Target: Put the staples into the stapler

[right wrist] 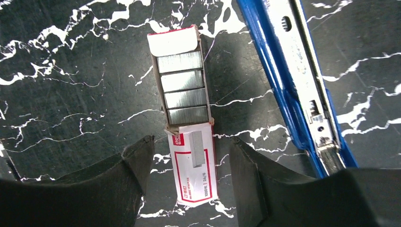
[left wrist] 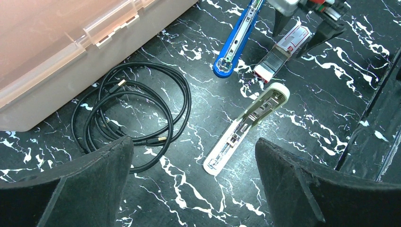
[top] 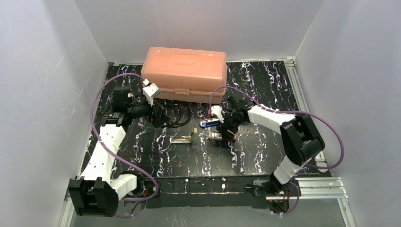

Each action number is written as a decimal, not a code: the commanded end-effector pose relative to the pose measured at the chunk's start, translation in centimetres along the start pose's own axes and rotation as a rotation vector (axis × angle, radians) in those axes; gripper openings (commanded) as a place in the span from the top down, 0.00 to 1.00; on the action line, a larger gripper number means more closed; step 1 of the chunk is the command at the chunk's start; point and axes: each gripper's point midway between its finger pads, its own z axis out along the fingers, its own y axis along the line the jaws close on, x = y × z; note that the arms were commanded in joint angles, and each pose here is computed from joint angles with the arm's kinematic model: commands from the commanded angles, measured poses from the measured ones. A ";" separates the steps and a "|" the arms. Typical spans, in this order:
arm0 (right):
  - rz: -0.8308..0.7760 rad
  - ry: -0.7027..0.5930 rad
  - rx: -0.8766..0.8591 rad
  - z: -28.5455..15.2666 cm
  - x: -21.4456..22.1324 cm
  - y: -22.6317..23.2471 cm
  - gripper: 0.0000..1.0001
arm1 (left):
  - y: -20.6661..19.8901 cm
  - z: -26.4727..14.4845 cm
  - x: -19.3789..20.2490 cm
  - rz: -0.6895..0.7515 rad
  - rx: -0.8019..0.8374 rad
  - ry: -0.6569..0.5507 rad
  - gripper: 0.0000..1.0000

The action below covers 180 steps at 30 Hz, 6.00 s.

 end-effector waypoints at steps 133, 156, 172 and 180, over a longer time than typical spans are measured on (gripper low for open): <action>0.246 0.231 0.176 -2.6 5.1 1.9 0.66 | -0.7 -1.8 -1.9 0.162 -0.019 -0.022 0.02; 0.129 0.226 0.251 -3.6 4.9 1.8 0.78 | -0.3 -1.5 -2.5 0.163 -0.016 -0.023 0.01; 0.056 0.096 0.153 -5.2 0.6 3.1 0.84 | -0.2 -1.6 -2.9 0.155 -0.023 -0.029 0.01; 0.034 0.011 0.082 -4.0 -2.7 3.7 0.83 | 1.1 -1.2 -3.5 0.056 -0.092 -0.053 0.01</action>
